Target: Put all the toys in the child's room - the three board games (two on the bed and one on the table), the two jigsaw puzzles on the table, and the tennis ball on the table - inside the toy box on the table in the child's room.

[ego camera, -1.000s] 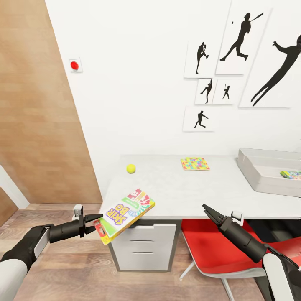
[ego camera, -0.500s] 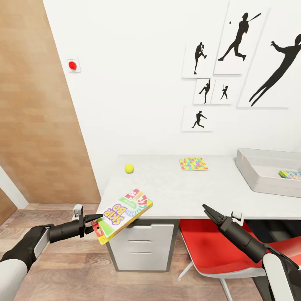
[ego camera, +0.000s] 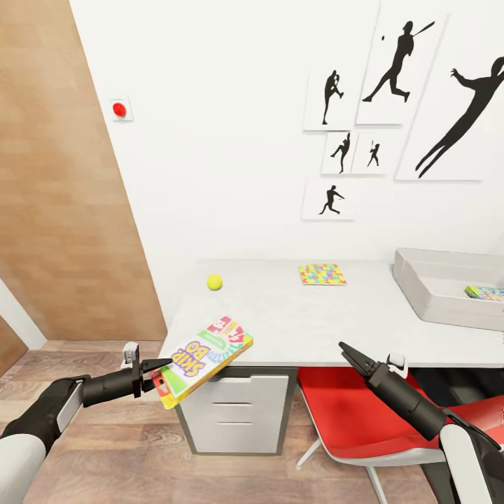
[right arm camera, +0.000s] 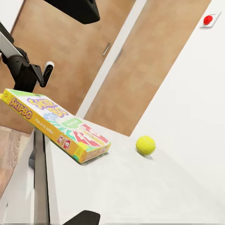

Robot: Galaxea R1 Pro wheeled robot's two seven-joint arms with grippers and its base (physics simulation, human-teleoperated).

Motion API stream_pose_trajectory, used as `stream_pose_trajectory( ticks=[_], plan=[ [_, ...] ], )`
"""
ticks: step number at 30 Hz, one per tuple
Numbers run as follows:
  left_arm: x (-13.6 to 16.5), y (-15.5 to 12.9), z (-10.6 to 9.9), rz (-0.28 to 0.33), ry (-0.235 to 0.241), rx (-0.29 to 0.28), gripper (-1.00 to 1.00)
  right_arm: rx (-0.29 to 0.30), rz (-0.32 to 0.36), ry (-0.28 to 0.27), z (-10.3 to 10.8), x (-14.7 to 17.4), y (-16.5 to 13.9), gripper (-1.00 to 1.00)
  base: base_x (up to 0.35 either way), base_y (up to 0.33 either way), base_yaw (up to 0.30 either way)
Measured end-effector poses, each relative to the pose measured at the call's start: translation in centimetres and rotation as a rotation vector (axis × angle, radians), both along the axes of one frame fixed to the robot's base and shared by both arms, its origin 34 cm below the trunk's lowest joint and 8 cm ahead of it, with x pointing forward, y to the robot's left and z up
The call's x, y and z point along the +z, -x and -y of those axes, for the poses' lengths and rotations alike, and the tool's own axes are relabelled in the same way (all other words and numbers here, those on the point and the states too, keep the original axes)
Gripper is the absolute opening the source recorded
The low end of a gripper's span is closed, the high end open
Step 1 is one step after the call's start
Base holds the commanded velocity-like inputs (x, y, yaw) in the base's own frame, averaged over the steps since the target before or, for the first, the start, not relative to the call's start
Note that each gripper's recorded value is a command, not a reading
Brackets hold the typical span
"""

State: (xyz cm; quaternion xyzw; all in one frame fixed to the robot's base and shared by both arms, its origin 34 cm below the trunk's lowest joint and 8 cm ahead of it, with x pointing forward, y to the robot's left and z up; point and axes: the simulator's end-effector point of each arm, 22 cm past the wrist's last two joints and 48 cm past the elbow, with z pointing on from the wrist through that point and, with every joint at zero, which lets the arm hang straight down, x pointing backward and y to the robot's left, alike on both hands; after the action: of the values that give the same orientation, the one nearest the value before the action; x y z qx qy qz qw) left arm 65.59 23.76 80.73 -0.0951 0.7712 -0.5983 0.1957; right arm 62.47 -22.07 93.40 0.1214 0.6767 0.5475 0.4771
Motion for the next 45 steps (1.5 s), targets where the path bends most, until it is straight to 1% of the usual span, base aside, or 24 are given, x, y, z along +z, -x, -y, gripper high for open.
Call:
stream_pose_trajectory(
  ticks=[26, 27, 39, 42, 43, 45],
  plan=[
    [0.0, 0.0, -0.1, 0.0, -0.001, 0.0, 1.0, -0.001, -0.005, 0.007, -0.1, -0.2, 0.0, 1.0, 0.0, -0.003, 0.0],
    [0.0, 0.0, -0.1, 0.0, -0.001, 0.0, -1.0, -0.001, -0.006, 0.007, 0.0, -0.2, 0.0, 1.0, 0.0, 0.0, 0.0],
    [0.4, -0.1, -0.2, -0.001, 0.015, 0.006, -1.0, -0.001, -0.005, 0.007, 0.0, -0.2, 0.0, 1.0, 0.0, 0.0, 0.0],
    [1.2, 0.0, -0.2, 0.016, 0.045, -0.002, -1.0, -0.001, -0.005, 0.007, 0.0, -0.2, 0.0, 1.0, 0.0, 0.0, 0.0],
    [1.8, 0.0, -0.1, 0.024, 0.065, -0.005, -1.0, -0.001, -0.004, 0.006, 0.0, 0.0, 0.0, 1.0, 0.0, 0.0, 0.0],
    [2.2, 0.2, 0.0, 0.031, 0.067, -0.013, -1.0, -0.002, -0.004, 0.007, 0.0, 0.3, 0.0, 1.0, 0.0, 0.0, 0.0]
  ],
)
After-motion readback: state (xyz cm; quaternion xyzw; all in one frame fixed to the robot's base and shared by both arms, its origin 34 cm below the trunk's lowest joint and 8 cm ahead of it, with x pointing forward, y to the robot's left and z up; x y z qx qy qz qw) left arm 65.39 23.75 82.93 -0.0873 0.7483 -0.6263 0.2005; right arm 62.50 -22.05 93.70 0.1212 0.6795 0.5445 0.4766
